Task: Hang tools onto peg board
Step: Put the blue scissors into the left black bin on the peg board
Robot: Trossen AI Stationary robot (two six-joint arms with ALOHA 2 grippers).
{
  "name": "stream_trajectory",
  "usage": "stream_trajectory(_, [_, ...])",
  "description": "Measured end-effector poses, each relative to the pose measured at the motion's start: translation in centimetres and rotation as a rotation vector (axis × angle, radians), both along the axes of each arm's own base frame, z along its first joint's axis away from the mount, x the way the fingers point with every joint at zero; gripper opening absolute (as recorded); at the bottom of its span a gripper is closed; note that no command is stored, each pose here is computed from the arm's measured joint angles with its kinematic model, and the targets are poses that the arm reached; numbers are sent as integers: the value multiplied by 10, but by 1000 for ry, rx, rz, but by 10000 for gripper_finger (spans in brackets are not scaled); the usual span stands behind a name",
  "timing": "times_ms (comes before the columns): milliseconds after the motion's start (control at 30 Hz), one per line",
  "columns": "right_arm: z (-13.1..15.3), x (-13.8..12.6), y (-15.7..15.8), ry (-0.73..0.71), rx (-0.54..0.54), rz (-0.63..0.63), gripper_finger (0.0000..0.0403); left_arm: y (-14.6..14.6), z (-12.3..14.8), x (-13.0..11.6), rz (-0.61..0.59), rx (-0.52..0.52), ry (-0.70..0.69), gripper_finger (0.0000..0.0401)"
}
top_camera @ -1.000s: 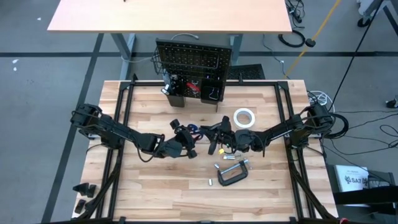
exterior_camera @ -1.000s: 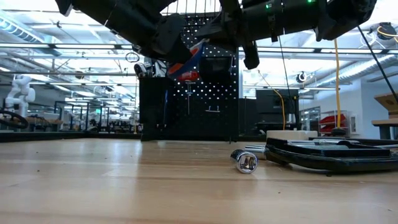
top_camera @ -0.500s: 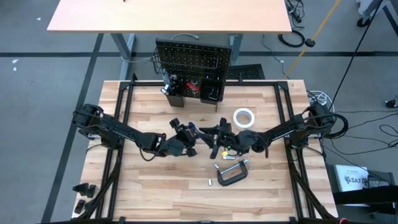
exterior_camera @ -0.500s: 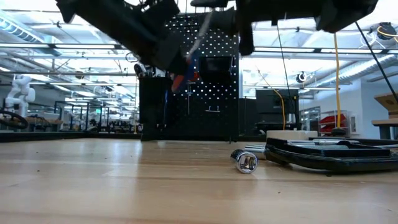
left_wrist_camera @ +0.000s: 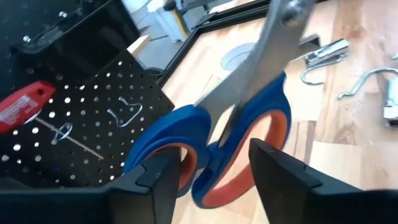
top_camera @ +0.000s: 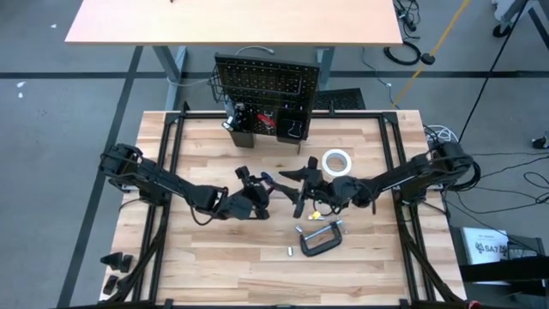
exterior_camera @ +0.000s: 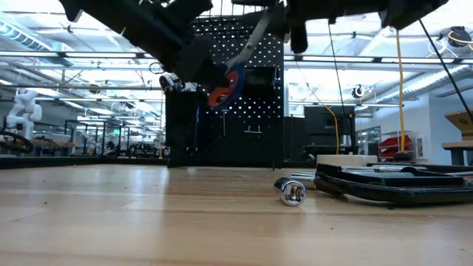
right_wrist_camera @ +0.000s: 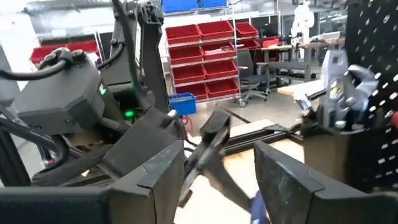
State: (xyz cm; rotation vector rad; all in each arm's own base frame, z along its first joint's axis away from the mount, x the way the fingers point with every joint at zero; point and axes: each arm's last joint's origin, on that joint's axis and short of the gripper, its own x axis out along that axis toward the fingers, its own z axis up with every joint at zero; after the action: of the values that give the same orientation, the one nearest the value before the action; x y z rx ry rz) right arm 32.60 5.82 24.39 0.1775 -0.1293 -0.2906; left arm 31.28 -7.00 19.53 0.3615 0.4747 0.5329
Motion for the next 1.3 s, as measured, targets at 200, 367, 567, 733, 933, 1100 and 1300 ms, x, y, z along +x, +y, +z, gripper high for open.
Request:
stream_trajectory(200, [23,-17,-4,43,-28,-9,185,-5,1,-1,-12,20,4,140])
stream_trajectory(367, [28,-23,1,43,-4,15,185,-3,5,-1,43,42,-34,116])
stream_trajectory(567, [28,-24,7,29,21,40,185,-3,7,0,59,90,-35,96])
stream_trajectory(733, [38,-32,8,17,-13,45,185,-6,7,-2,54,114,-15,27])
stream_trajectory(933, [44,-51,3,152,-11,44,185,-13,-3,-11,11,170,128,12])
stream_trajectory(1100, [41,-61,-2,254,28,28,185,-6,-14,-24,-75,-142,254,18])
stream_trajectory(1300, [40,-61,-2,263,31,35,185,17,-26,-35,-84,-567,459,51])
